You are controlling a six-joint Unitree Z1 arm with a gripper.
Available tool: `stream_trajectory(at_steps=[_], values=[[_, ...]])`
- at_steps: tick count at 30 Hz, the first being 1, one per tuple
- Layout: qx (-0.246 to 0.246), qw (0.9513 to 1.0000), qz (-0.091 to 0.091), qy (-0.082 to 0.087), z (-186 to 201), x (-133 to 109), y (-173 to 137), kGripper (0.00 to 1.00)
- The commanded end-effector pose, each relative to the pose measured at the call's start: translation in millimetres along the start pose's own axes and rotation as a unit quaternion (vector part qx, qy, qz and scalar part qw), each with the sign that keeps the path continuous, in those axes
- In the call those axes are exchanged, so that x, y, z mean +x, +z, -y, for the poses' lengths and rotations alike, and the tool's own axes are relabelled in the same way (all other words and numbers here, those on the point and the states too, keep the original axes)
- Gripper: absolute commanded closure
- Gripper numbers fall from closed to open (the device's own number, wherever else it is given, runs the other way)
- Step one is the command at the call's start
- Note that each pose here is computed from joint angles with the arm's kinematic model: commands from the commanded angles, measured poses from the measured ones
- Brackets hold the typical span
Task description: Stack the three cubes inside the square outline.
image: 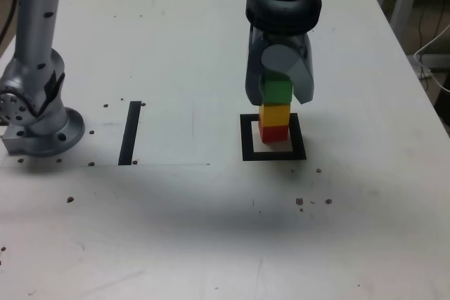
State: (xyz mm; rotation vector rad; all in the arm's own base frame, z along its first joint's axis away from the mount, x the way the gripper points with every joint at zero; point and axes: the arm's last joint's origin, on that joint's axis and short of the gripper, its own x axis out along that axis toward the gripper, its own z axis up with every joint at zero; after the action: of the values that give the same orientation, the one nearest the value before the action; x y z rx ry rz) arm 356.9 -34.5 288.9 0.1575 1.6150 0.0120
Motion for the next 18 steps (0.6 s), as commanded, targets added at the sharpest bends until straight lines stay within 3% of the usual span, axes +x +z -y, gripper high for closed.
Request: stream_trajectory(at_steps=[1, 5, 8, 18], values=[[0.000, 1.0000, 0.000, 0.002, 0, 1, 1, 0.48], [0.000, 1.0000, -0.001, 0.004, 0, 2, 1, 0.15], [0.000, 1.0000, -0.002, 0.005, 0, 1, 0, 0.02], [0.002, 0.9998, 0.015, 0.010, -1, -18, -15, 0.01]])
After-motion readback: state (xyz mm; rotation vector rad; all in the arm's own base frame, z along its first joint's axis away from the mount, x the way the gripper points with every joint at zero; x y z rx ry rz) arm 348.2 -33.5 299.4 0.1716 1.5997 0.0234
